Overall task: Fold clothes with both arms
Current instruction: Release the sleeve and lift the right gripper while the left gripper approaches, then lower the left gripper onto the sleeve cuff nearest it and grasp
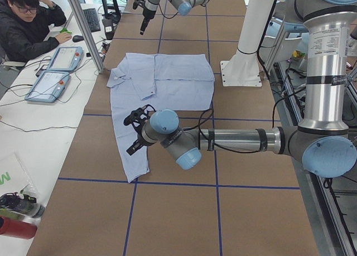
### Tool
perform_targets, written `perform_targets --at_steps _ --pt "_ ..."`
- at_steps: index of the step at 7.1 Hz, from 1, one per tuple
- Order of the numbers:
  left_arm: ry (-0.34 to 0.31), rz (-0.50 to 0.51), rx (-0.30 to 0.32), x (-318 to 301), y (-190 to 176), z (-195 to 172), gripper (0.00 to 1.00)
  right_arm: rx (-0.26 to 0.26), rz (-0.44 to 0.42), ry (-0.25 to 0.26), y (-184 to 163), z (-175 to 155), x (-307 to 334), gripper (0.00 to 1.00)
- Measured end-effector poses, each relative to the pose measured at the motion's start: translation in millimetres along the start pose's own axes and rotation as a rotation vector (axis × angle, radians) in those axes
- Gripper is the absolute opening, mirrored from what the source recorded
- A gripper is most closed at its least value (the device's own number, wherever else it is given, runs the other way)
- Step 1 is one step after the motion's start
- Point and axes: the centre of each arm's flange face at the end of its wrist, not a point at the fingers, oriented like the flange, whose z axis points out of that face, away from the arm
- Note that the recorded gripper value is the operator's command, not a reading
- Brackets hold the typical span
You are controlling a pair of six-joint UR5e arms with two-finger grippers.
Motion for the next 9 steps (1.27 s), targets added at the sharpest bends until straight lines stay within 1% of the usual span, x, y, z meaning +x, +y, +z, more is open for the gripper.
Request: perform_targets --at_steps 1,2,3,4,5,6,7,8,9 --pt "-0.021 -0.054 0.020 -1.6 16.5 19.8 1.00 -0.032 -0.072 -0.017 -3.3 -20.4 68.2 1.00" --pt "-0.084 -0.113 0.052 -6.4 31.2 36.7 1.00 -0.059 -0.140 -0.026 -2.8 -36.4 134.0 1.00" --pt "-0.132 -0.172 0.080 -12.5 48.8 52.1 1.00 -0.079 -0.189 -0.032 -0.2 -49.6 192.5 1.00" --pt "-0.154 -0.224 0.100 -14.9 66.9 66.9 1.00 -0.094 -0.214 -0.037 1.7 -59.6 238.0 1.00" --pt "-0.167 -0.265 0.118 -10.0 82.9 87.2 0.99 -0.103 -0.225 -0.041 1.6 -66.9 270.0 1.00" --pt "-0.169 -0.300 0.141 -1.2 95.7 112.4 0.96 -0.104 -0.228 -0.041 0.5 -71.6 286.6 1.00" --pt "-0.161 -0.336 0.161 5.8 102.1 135.0 0.96 -0.103 -0.228 -0.041 -0.2 -73.6 293.3 1.00" --pt "-0.162 -0.365 0.175 9.6 105.7 150.6 0.91 -0.101 -0.229 -0.040 -0.3 -75.0 295.3 1.00" --pt "-0.161 -0.389 0.182 11.0 110.4 157.9 0.79 -0.098 -0.229 -0.041 0.0 -76.6 295.8 1.00"
